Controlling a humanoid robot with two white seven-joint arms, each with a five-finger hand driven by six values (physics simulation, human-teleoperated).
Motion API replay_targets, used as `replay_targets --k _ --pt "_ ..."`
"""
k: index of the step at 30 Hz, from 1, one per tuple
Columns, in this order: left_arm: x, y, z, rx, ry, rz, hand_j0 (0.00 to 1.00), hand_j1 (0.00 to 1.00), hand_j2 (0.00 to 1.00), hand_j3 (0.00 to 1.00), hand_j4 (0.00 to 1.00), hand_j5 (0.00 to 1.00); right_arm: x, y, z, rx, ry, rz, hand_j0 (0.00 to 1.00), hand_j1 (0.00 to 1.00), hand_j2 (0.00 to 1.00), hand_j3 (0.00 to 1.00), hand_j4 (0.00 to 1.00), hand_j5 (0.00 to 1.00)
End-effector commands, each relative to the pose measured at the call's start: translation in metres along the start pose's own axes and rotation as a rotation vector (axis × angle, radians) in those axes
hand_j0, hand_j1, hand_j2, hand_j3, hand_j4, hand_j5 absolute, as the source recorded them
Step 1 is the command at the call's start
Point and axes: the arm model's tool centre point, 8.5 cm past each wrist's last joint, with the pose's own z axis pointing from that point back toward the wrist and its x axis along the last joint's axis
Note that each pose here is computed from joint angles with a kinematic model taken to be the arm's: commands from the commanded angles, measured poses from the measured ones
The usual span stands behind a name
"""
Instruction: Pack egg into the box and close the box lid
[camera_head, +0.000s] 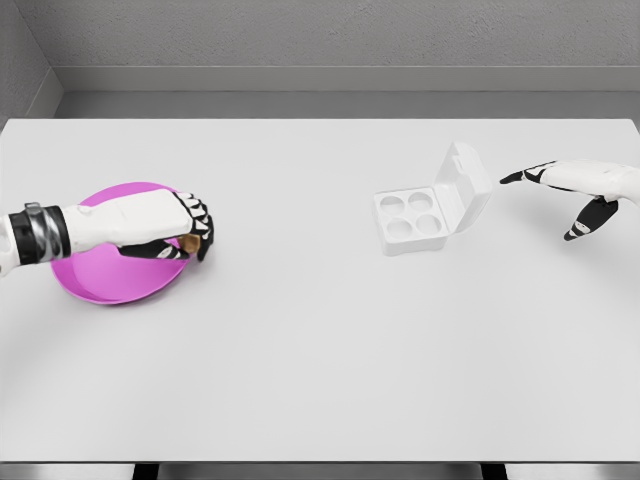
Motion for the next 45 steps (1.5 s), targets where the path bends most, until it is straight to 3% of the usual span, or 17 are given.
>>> replay_targets --k 1,45 --pt "0.001 0.002 -0.001 0.007 -0.005 0.003 0.34 0.34 0.34 0.34 0.34 0.34 0.000 0.000 0.001 -0.003 0.000 -0.004 1.00 1.00 1.00 1.00 1.00 1.00" --pt "0.036 0.026 -0.065 0.088 -0.129 -0.035 0.34 0.34 0.34 0.34 0.34 0.34 0.001 -0.003 -0.001 -0.009 -0.004 -0.005 1.00 1.00 1.00 1.00 1.00 1.00"
